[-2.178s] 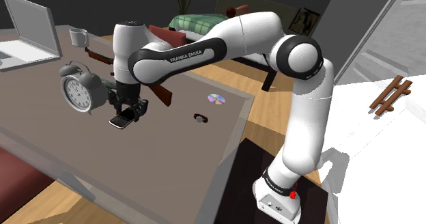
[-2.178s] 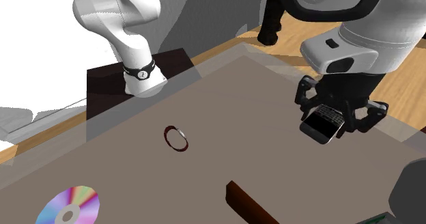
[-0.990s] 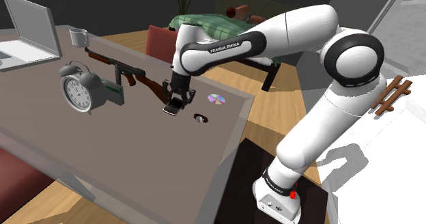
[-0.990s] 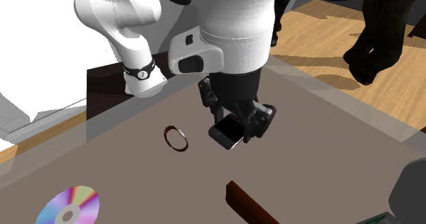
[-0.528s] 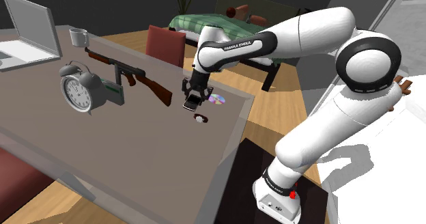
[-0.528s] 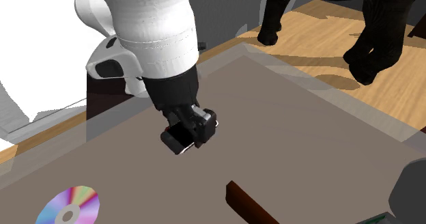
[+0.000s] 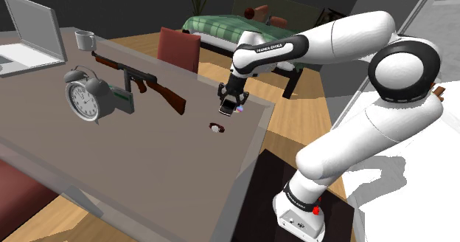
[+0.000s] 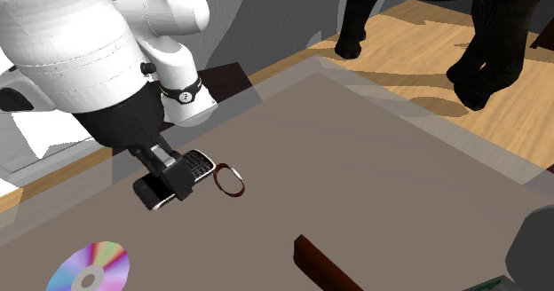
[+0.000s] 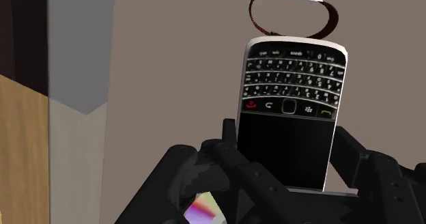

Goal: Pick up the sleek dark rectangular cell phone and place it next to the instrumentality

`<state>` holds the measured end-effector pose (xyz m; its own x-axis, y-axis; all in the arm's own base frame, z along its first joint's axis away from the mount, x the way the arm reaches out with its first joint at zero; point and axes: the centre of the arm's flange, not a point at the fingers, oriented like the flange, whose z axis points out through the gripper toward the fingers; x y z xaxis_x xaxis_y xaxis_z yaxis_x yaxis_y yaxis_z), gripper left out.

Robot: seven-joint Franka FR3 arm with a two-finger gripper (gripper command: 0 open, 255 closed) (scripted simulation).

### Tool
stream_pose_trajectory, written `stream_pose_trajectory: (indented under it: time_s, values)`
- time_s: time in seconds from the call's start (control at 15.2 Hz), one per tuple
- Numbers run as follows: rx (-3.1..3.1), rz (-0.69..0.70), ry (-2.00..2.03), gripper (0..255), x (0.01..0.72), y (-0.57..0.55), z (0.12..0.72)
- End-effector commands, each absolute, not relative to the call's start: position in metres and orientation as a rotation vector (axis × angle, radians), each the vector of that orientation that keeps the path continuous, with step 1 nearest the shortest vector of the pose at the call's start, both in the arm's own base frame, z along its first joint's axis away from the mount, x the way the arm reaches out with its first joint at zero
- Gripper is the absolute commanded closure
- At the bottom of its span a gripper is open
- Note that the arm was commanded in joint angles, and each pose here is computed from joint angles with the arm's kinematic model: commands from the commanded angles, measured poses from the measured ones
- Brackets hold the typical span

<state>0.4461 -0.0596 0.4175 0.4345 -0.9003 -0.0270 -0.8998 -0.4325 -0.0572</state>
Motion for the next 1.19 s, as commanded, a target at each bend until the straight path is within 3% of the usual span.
stream_pose_trajectory:
  time_s: [0.0, 1.12]
  values:
    - [-2.608, -0.012, 1.636, 255, 0.437, -0.083, 0.417]
    - [-2.608, -0.012, 1.636, 255, 0.368, -0.297, 0.418]
